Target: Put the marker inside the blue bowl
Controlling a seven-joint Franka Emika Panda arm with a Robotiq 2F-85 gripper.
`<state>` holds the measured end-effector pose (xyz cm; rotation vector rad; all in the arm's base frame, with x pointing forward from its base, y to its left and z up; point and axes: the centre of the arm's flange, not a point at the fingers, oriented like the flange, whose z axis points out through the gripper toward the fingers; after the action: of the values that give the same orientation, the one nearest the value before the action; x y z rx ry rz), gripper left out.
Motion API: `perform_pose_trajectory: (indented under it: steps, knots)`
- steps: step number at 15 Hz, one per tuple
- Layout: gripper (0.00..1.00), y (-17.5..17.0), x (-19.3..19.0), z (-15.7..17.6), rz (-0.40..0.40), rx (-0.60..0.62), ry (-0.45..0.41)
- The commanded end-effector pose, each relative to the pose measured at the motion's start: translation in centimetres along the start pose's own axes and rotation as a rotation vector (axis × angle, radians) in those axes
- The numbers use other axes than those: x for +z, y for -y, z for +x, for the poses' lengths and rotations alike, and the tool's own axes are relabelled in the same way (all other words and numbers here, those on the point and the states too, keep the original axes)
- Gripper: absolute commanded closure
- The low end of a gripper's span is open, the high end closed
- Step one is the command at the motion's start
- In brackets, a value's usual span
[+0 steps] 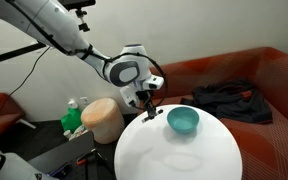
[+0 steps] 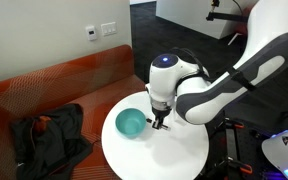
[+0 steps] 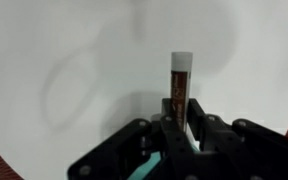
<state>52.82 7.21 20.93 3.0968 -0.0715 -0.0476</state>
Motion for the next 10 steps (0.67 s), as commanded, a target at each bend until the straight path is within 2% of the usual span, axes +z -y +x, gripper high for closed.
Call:
perform_pose_trajectory:
  steps: [1, 5, 6, 10]
  knots:
    - [0.81, 0.0, 0.1, 0.0, 0.0, 0.0, 0.002]
    - [0.81, 0.2, 0.4, -0.1, -0.001, -0.004, 0.008]
    - [0.95, 0.1, 0.5, 0.6, 0.012, 0.045, -0.002]
    - [0.95, 0.4, 0.3, 3.4, 0.055, 0.248, -0.053]
